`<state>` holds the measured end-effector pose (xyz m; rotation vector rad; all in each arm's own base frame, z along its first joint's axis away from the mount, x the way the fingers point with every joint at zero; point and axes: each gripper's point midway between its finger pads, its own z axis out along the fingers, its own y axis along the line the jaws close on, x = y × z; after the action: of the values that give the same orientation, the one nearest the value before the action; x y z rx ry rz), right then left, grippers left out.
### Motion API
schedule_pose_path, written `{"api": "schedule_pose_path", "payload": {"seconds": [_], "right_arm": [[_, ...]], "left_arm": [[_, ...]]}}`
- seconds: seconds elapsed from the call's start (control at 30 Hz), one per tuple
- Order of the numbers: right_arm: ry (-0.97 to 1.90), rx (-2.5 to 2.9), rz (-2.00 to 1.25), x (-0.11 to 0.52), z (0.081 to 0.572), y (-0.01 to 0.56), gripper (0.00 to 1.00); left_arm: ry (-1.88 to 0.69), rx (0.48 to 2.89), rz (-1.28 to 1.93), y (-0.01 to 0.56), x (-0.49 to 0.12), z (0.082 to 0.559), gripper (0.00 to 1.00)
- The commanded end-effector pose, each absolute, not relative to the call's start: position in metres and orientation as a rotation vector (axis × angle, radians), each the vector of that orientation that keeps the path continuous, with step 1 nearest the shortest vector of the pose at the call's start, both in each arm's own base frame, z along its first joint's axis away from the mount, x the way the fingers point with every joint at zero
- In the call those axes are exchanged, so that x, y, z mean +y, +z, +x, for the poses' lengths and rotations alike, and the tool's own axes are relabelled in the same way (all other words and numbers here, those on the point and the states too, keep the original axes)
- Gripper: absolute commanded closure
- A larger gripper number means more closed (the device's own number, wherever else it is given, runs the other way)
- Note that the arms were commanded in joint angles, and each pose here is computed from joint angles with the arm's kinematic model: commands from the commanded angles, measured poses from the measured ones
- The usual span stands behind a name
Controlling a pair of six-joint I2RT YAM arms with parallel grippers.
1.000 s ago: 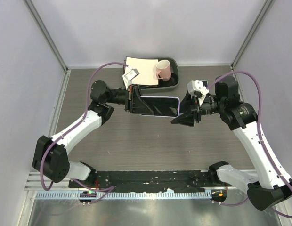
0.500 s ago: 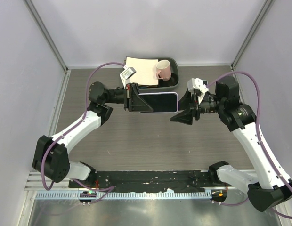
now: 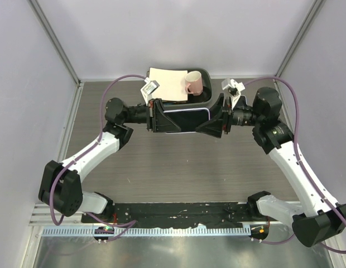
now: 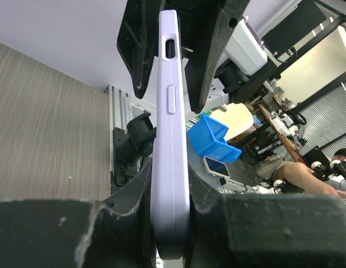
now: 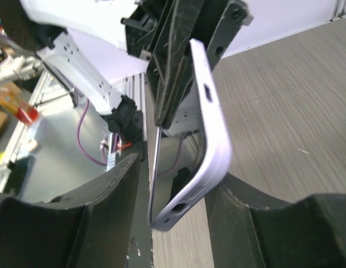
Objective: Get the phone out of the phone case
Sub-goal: Remove the phone case from the phone.
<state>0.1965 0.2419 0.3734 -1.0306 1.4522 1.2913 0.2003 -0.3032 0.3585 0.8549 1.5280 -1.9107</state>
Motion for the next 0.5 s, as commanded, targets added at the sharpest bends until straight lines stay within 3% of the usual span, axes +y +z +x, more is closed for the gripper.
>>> {"api": "schedule_pose_path", "payload": {"seconds": [0.0,0.1,0.13,0.27,0.3,0.4,0.47], "right_arm": [[1.339,1.399,-0.878,0.248,0.211,0.403,0.48],[1.353,1.418,-0.851,0.249,0.215,0.398,0.58],[1.356,1.421,-0.842,0.25,0.216,0.396,0.7],[1.382,1.443,-0.821,0.25,0.215,0.391,0.98],[1.384,1.45,-0.817,0.25,0.215,0.388,0.99],[1.382,1.459,-0.802,0.249,0.215,0.385,0.99],[1.382,1.464,-0.787,0.249,0.217,0.385,0.99]], "left_arm": [[-1.843,1.429,0.884,0.372,-0.3,0.198,1.0],[-1.836,1.42,0.88,0.374,-0.3,0.198,1.0],[-1.836,1.423,0.876,0.373,-0.3,0.2,1.0],[-1.829,1.416,0.862,0.374,-0.302,0.203,1.0],[-1.828,1.415,0.859,0.375,-0.302,0.204,0.98],[-1.819,1.408,0.847,0.377,-0.302,0.207,0.79],[-1.819,1.405,0.844,0.377,-0.303,0.208,0.74]]}}
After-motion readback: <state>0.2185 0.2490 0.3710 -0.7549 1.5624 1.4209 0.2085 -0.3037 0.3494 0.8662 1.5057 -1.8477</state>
